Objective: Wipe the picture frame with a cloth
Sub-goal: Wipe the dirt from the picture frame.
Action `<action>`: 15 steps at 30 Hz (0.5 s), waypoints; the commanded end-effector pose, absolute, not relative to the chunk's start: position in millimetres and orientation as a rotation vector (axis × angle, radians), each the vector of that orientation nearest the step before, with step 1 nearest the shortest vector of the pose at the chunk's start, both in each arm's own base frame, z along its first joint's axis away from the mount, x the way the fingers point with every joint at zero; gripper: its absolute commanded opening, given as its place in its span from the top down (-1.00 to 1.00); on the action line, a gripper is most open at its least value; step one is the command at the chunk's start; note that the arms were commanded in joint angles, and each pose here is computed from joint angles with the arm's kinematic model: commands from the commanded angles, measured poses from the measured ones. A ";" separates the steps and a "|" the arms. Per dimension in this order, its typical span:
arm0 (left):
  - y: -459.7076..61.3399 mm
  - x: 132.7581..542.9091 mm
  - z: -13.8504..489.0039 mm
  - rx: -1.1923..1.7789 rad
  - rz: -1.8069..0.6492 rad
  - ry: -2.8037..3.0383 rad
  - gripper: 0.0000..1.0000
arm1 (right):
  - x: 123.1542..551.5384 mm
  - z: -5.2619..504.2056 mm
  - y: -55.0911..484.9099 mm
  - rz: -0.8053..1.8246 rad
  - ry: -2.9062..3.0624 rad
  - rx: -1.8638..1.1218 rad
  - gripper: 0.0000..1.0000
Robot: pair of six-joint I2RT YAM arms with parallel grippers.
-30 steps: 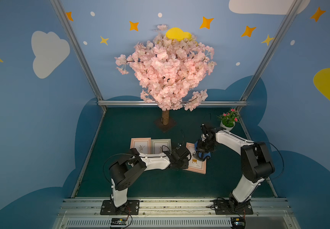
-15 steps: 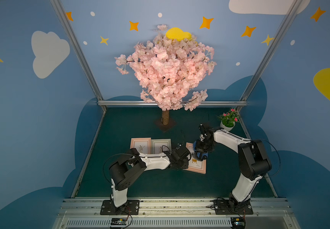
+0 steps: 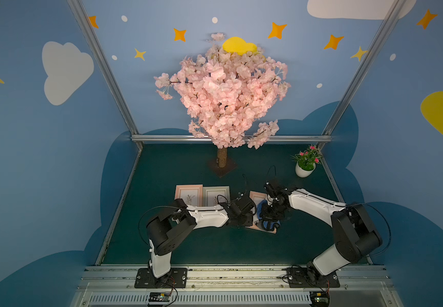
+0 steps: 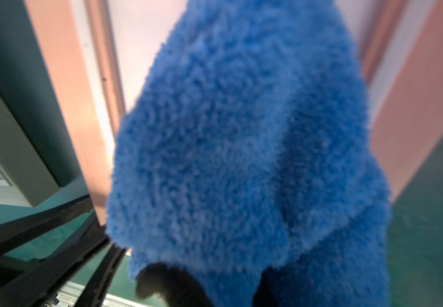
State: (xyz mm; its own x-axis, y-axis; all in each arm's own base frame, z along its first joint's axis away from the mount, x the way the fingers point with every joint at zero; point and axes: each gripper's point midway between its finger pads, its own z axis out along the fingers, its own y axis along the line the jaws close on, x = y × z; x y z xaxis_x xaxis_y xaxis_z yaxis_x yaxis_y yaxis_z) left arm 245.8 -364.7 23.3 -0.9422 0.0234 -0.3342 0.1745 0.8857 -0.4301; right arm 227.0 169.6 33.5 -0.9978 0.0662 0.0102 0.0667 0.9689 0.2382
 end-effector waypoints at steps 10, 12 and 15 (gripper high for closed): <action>-338.6 236.5 3.3 0.112 -0.544 2.806 0.50 | 219.8 37.1 214.1 -0.478 -3.056 -0.058 1.00; -337.4 236.3 4.2 0.109 -0.544 2.803 0.50 | 219.6 33.0 218.1 -0.472 -3.052 -0.053 1.00; -336.3 236.1 4.8 0.105 -0.544 2.802 0.50 | 218.5 29.8 200.1 -0.386 -3.066 -0.081 1.00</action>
State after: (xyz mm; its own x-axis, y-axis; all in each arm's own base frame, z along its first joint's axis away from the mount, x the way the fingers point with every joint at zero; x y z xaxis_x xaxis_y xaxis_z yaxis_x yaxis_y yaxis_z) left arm 245.0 -362.9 23.5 -0.9411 0.0186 -0.3376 0.1730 0.8844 -0.4334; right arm 221.9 210.8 34.1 -0.9995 0.0122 0.0304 0.0203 0.9593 0.2817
